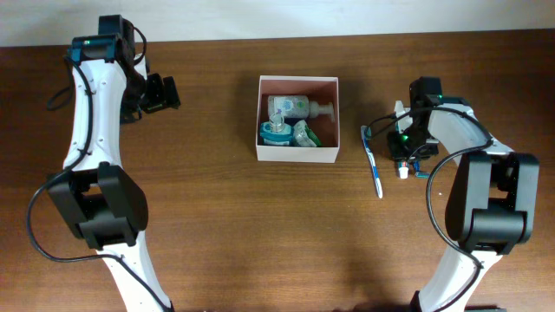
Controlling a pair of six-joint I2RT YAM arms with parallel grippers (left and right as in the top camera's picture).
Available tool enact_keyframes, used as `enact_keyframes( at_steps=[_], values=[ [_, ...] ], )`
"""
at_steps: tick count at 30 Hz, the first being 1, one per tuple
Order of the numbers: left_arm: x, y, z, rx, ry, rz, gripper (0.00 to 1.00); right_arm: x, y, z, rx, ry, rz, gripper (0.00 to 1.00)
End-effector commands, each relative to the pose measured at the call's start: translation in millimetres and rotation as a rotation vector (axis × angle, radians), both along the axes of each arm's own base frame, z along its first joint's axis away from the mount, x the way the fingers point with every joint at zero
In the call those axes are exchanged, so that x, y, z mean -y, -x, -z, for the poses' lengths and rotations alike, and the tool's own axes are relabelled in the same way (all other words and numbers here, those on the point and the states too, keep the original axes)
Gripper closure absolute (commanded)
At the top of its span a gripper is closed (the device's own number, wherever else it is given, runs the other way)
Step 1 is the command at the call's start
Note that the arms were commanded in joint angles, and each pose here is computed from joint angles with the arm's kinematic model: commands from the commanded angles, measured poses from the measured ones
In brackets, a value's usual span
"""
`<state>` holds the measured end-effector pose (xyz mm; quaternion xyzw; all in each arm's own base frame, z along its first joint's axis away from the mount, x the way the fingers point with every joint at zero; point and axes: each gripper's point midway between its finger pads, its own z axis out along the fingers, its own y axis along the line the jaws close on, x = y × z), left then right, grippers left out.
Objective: Pack container
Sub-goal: 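Lower the right gripper onto the teal toothpaste tube and grasp it, then carry the toothpaste tube left and lower it into the pink box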
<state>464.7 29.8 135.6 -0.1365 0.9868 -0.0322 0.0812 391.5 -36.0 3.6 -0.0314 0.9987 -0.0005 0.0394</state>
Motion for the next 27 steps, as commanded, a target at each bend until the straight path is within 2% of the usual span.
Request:
enact_keyframes(
  at_steps=[1,7,13,16,20,27],
  values=[
    [0,-1,-16,0.041,0.004,0.001,0.01,-4,1,8,-0.009,-0.014,-0.007,0.69],
    [0,-1,-16,0.041,0.004,0.001,0.01,-4,3,8,-0.017,-0.014,-0.007,0.86],
    [0,-1,-16,0.041,0.004,0.001,0.01,-3,-7,-5,0.003,-0.012,-0.007,0.91],
    [0,-1,-16,0.041,0.004,0.001,0.01,-2,-30,-37,0.055,-0.009,0.003,0.92],
    [0,-1,-16,0.041,0.004,0.001,0.01,-11,-62,-111,0.156,-0.013,0.011,0.94],
    [0,-1,-16,0.041,0.004,0.001,0.01,-85,-83,-188,0.294,-0.097,-0.096,0.95]
  ],
)
